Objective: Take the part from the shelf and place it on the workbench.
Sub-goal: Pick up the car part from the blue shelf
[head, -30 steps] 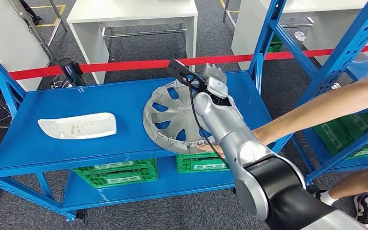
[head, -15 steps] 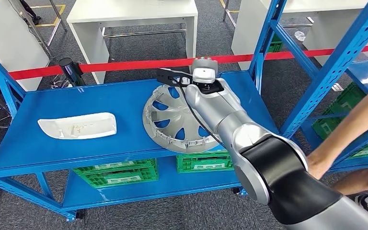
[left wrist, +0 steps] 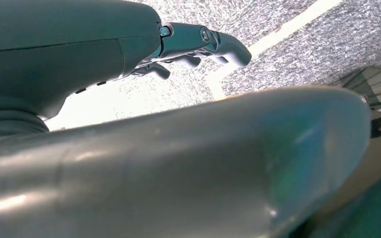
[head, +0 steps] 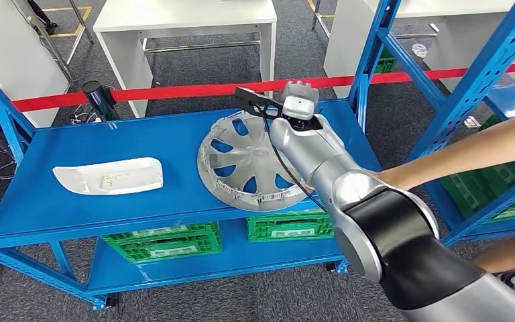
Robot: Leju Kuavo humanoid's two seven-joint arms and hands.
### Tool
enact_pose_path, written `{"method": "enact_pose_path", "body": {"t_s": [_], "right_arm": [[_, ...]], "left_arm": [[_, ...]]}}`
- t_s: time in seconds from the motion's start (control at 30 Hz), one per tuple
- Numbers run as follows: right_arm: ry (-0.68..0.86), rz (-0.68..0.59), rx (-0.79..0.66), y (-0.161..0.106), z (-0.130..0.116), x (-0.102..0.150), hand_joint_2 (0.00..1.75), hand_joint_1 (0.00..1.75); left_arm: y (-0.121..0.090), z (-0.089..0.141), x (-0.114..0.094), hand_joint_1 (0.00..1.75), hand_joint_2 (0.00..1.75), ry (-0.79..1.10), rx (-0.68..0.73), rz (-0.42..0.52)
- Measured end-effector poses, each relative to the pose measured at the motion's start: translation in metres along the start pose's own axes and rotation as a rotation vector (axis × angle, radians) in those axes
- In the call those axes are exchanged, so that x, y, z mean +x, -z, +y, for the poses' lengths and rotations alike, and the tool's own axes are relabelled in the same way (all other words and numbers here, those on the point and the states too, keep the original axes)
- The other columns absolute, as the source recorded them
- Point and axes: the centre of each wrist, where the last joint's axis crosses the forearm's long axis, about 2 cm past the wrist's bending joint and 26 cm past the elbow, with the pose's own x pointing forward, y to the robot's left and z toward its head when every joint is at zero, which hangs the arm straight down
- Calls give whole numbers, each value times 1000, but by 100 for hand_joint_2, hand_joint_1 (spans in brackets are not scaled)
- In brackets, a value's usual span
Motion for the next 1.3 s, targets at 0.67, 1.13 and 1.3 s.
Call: {"method": "enact_pose_path", "body": {"t_s": [0.67, 1.13, 1.3], "right_arm": [[-95, -192, -100, -21, 27, 49, 175, 0], [-121, -284, -169, -43, 33, 82, 175, 0], [-122, -279, -169, -43, 33, 82, 175, 0]], "left_arm": [[3, -10, 5, 0, 0, -19, -17, -25], [3, -10, 4, 0, 0, -13, -18, -16], [3, -10, 4, 0, 0, -13, -18, -17]]}}
